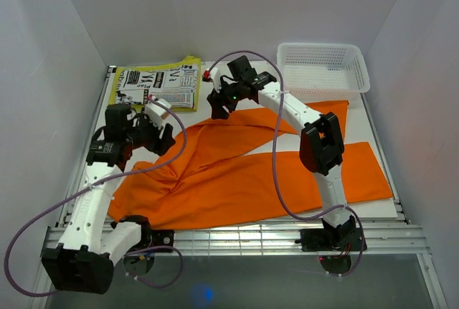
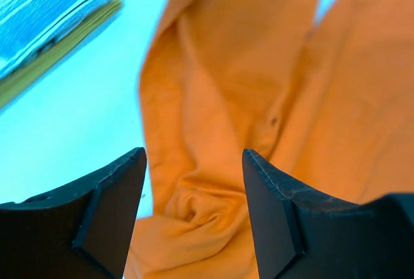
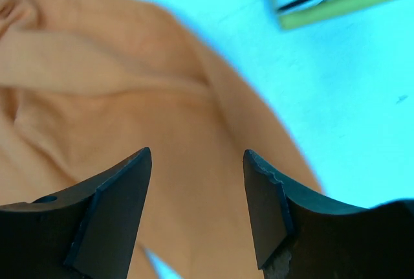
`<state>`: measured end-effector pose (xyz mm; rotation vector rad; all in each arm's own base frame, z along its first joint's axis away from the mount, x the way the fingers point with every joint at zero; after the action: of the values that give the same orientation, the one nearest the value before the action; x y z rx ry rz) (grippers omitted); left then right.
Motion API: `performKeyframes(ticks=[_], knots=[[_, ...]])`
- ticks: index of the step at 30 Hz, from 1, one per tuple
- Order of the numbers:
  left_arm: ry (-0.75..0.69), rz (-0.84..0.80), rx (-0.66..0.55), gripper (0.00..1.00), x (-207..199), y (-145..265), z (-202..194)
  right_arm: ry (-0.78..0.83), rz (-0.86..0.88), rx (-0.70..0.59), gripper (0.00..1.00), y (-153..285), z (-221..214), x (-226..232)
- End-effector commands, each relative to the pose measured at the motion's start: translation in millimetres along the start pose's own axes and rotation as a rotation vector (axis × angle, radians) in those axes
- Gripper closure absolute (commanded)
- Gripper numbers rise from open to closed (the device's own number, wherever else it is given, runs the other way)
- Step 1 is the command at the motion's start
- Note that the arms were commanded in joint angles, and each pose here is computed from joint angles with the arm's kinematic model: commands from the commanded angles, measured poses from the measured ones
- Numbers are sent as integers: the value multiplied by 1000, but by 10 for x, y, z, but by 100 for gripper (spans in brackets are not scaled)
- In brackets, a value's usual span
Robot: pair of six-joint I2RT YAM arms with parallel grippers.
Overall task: Fold and stack the trousers
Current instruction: Flatten the trousers out
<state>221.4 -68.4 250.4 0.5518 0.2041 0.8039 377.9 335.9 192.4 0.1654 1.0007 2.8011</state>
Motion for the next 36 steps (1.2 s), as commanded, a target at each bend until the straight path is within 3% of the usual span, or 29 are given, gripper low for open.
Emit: performKeyframes(ticks=[1, 7, 13, 18, 23, 25, 27, 29, 31, 32, 33, 34, 36], knots=[[284, 76, 28, 29, 365, 16, -103, 95, -95, -144, 35, -63, 454, -115], [552, 139, 216, 26, 917, -120, -608, 217, -87, -123, 26, -551, 420, 43], [628, 199, 357, 24, 1097, -207, -1014, 351, -113, -39, 17, -998, 279, 207], [673, 139, 491, 24, 998, -273, -1301, 395, -131, 6, 14, -1253, 118, 191], [691, 89, 593, 24, 855, -281, -1549, 450, -155, 49, 15, -1461, 48, 220], [703, 69, 627, 24, 813, -296, -1644, 457, -154, 60, 21, -1508, 22, 234], [708, 51, 640, 26, 792, -313, -1686, 456, -156, 66, 34, -1497, 25, 232], [716, 16, 629, 38, 767, -339, -1682, 448, -156, 73, 44, -1464, 26, 245], [717, 4, 602, 55, 800, -360, -1627, 440, -163, 66, 47, -1359, 88, 274], [708, -1, 579, 81, 825, -371, -1578, 424, -154, 78, 48, -1344, 22, 306], [694, 3, 549, 100, 869, -375, -1505, 424, -164, 64, 48, -1302, 55, 315], [663, 27, 496, 100, 930, -343, -1373, 433, -179, 43, 50, -1167, 163, 338], [585, 79, 385, 100, 1092, -291, -1078, 431, -187, 51, 65, -1078, 126, 376]])
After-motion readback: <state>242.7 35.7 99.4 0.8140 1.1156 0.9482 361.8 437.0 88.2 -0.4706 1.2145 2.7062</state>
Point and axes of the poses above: each gripper's point midway between its finger pads, its own y axis back along the fingers, its own x axis along the line the jaws close on, z = x × y, the point moved 7 cm from there along y, back along the fingers, and after that the axes turned 4 degrees about y, right-handed, at the moved point
